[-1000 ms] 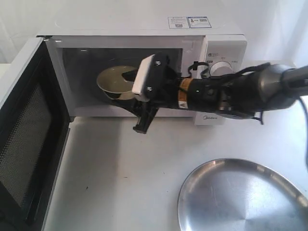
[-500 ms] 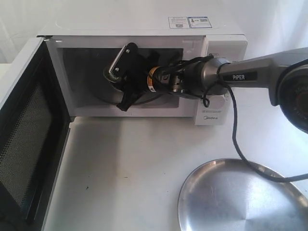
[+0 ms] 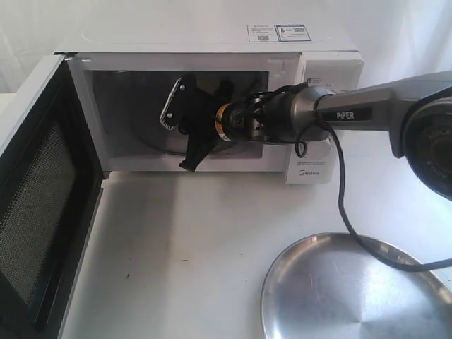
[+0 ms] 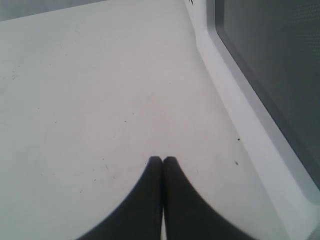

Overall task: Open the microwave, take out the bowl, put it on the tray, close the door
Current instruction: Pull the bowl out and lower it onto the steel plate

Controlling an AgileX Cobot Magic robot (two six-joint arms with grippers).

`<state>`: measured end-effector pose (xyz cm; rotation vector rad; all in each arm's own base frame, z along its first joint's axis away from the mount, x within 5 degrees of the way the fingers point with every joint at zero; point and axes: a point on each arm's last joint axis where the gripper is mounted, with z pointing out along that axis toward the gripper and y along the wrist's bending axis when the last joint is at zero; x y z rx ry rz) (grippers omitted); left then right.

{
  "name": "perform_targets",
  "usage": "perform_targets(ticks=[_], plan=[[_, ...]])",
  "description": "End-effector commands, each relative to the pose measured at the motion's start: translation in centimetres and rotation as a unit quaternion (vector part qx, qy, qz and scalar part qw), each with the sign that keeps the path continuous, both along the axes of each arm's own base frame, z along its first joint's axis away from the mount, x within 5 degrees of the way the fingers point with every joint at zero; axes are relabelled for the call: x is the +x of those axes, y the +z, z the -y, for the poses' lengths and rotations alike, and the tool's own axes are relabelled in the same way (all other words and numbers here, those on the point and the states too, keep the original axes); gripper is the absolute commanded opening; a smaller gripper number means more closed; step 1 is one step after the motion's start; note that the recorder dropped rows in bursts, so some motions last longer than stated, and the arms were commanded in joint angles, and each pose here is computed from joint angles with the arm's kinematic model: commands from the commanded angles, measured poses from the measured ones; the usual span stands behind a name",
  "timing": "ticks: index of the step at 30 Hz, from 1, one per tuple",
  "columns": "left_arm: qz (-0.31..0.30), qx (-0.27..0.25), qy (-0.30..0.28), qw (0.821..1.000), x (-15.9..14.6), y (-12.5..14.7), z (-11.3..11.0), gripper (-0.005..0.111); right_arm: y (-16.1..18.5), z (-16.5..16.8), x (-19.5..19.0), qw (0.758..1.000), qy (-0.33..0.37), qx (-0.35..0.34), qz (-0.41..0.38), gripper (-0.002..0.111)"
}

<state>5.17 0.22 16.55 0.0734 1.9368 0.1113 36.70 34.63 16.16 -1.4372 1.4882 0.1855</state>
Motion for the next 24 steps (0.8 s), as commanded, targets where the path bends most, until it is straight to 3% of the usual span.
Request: perform_targets(ticks=[1, 6, 9, 17, 24], plan=[[0.002, -0.002, -0.001, 1.000, 0.0, 0.1, 0.0, 0.000, 3.1, -0.4, -1.0, 0.999, 0.020, 0.006, 0.034, 0.000], [0.002, -0.002, -0.001, 1.000, 0.0, 0.1, 0.0, 0.000, 8.0, -0.7, -4.4, 0.997, 0.038, 0.055, 0.039, 0.000], [0.002, -0.002, -0.001, 1.000, 0.0, 0.1, 0.0, 0.000, 9.3, -0.2, -6.6, 0.997, 0.045, 0.059, 0.031, 0.000], [0.002, -0.002, -0.001, 1.000, 0.0, 0.1, 0.0, 0.000, 7.6, 3.6, -13.2, 0.998, 0.051, 0.018, -0.035, 0.000], [0.002, -0.002, -0.001, 1.000, 0.0, 0.1, 0.0, 0.000, 6.4, 10.3, -19.4, 0.996, 0.029, -0.010, -0.080, 0.000]])
